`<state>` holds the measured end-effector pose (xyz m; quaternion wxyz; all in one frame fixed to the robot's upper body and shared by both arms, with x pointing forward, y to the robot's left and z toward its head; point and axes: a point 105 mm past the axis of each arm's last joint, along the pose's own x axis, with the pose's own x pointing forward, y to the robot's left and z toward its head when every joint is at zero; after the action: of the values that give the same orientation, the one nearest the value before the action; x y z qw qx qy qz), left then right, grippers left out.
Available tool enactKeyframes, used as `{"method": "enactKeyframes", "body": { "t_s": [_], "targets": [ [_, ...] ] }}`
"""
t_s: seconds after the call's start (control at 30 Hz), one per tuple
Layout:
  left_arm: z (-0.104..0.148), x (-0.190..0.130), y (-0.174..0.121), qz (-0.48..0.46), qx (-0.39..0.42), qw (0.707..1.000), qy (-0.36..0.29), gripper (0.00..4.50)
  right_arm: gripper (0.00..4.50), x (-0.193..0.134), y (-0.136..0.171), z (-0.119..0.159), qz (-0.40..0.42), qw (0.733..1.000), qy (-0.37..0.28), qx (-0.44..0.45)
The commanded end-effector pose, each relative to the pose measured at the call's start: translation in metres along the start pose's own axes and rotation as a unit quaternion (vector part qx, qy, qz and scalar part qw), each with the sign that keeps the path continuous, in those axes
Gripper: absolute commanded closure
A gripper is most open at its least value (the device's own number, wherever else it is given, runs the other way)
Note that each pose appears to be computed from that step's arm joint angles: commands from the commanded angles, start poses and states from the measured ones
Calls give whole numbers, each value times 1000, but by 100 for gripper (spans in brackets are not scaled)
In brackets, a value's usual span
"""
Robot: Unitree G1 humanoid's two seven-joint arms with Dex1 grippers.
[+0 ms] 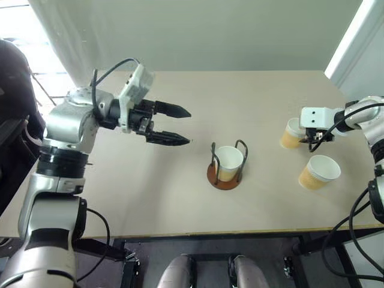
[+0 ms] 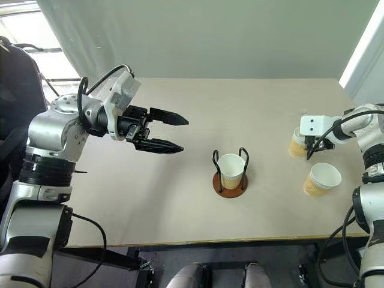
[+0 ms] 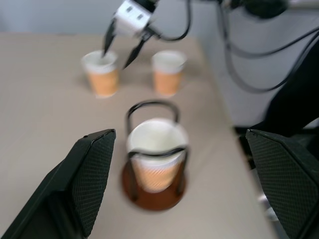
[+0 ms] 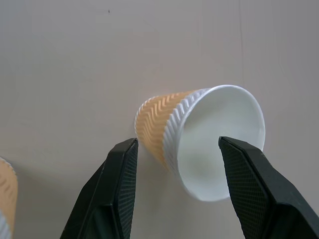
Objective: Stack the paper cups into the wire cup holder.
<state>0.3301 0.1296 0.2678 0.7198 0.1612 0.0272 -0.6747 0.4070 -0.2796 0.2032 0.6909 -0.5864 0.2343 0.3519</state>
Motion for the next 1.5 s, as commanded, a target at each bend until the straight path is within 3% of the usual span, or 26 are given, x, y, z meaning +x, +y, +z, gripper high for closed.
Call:
{"method": "enactKeyframes", "body": {
  "t_s": [0.03, 0.57, 0.67, 0.83, 0.87, 1.17, 1.5],
  "targets": [
    [-3, -8, 6, 35, 54, 998, 24, 0, 192, -8, -12, 2, -23, 999, 14, -26],
    [12, 4, 7, 43, 69, 997, -4, 0, 192, 3, -3, -10, 0, 996, 70, -62],
    [8, 4, 4, 38, 71, 997, -9, 0, 252, 6, -2, -10, 3, 995, 75, -65],
    [1, -1, -1, 21, 65, 998, -16, 0, 431, 6, 1, -7, 18, 995, 69, -74],
    [-1, -2, -2, 13, 63, 998, -14, 0, 448, 5, 2, -6, 23, 995, 66, -78],
    [-16, -9, -4, -29, 43, 999, -7, 0, 448, -22, -2, 16, 62, 989, 26, -135],
    [-30, -4, 1, -45, 36, 998, -4, 0, 448, -83, -6, 89, 53, 971, -46, -227]
  ]
}}
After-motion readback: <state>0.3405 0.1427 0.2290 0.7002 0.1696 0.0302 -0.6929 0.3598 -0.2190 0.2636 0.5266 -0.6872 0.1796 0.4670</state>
